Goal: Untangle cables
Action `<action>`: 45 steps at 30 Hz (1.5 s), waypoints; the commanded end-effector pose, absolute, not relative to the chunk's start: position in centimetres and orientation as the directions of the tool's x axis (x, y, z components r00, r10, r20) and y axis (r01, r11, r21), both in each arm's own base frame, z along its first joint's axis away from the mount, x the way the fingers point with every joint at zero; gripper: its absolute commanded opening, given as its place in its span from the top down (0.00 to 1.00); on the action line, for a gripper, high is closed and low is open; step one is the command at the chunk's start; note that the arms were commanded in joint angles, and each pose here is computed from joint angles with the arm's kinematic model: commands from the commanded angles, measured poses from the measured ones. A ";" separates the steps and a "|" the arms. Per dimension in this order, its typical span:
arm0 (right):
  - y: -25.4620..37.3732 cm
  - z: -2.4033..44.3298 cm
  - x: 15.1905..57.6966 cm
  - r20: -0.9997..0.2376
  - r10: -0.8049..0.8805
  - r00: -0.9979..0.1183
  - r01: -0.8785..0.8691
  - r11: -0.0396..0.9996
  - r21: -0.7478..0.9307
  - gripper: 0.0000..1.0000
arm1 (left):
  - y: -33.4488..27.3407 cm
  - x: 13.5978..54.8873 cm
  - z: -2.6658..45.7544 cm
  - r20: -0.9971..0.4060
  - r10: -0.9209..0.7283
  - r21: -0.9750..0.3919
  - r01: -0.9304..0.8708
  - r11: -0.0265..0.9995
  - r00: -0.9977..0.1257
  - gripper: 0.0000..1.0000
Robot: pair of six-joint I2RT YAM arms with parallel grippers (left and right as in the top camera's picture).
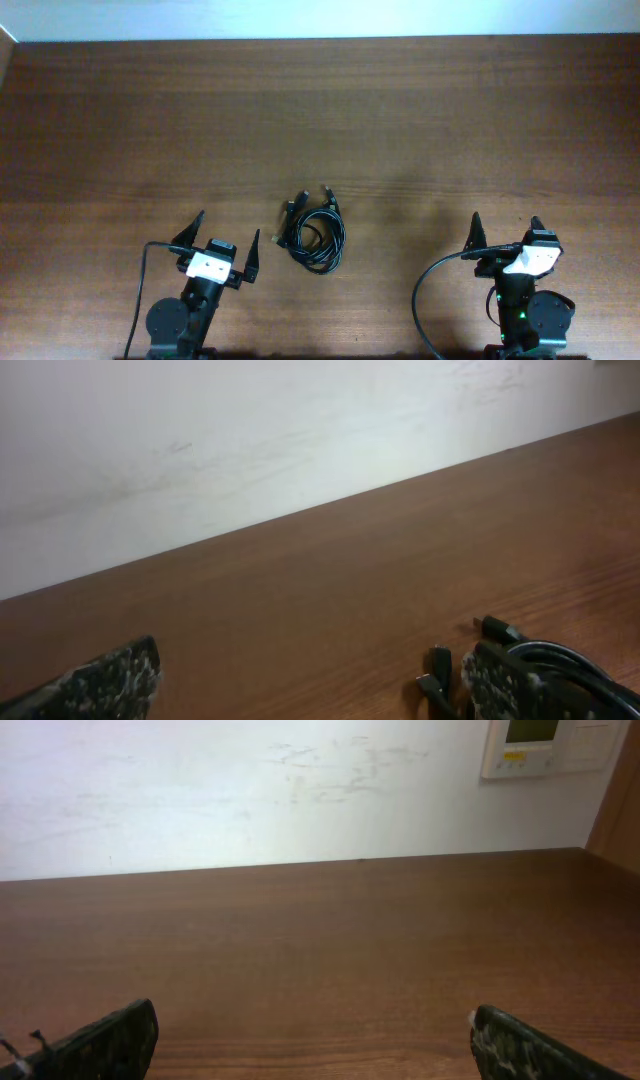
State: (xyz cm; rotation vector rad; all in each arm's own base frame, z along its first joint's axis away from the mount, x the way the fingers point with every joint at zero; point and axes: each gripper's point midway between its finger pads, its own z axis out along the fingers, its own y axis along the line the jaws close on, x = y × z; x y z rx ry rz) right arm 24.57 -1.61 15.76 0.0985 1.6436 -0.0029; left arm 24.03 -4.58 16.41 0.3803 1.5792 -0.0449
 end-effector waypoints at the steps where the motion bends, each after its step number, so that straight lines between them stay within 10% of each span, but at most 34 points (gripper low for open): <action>1: -1.9 15.4 24.5 -0.994 0.074 -0.078 0.082 0.994 0.068 0.01 | -4.5 24.1 16.2 -0.974 0.224 0.217 0.263 0.940 0.002 0.01; 45: -1.9 15.4 24.5 -0.994 0.074 -0.078 0.082 0.994 0.068 0.01 | -4.5 24.0 16.2 -0.993 0.118 0.107 0.262 0.959 -0.026 0.01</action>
